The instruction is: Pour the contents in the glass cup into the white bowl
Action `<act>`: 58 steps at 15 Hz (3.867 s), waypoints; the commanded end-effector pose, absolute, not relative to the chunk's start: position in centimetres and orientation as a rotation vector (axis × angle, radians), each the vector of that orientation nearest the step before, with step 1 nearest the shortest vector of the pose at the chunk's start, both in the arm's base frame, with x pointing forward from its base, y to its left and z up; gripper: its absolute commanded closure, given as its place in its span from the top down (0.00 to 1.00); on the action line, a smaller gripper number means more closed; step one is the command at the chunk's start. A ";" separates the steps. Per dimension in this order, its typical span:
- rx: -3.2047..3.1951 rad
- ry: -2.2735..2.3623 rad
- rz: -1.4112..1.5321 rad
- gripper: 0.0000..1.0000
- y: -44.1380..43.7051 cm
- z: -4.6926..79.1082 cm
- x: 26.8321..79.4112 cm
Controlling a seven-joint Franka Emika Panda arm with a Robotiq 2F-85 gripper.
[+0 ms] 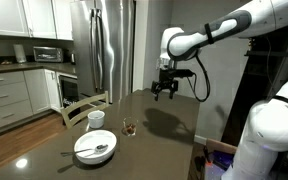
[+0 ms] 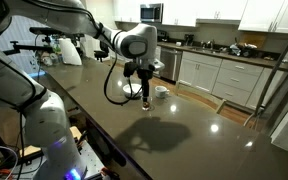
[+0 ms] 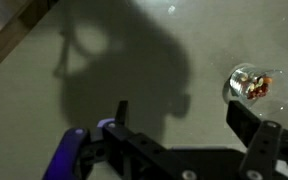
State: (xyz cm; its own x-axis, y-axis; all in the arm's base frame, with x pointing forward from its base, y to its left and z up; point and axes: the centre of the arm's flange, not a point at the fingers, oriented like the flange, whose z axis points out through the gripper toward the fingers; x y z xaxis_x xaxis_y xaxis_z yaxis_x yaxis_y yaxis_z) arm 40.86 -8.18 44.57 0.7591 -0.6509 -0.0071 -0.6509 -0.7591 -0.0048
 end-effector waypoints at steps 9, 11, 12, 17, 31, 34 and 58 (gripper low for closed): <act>-2.343 1.509 0.267 1.00 -8.1 41.4 46.3; -2.258 1.503 0.325 1.00 -7.9 40.1 47.3; -2.234 1.495 0.340 1.00 -7.8 39.5 47.9; -2.323 1.445 0.315 1.00 -6.8 38.9 47.8; -1.807 1.684 0.406 1.00 -11.5 34.4 50.8; -1.723 1.710 0.459 1.00 -11.9 32.3 50.9; -1.398 1.767 0.721 1.00 -10.4 24.6 50.8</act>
State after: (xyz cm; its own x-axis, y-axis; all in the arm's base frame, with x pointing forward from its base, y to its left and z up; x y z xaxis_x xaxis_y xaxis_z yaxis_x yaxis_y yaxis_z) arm 50.08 -10.65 25.56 -0.0958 -0.6114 -0.7855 -0.9769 0.2092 -0.0437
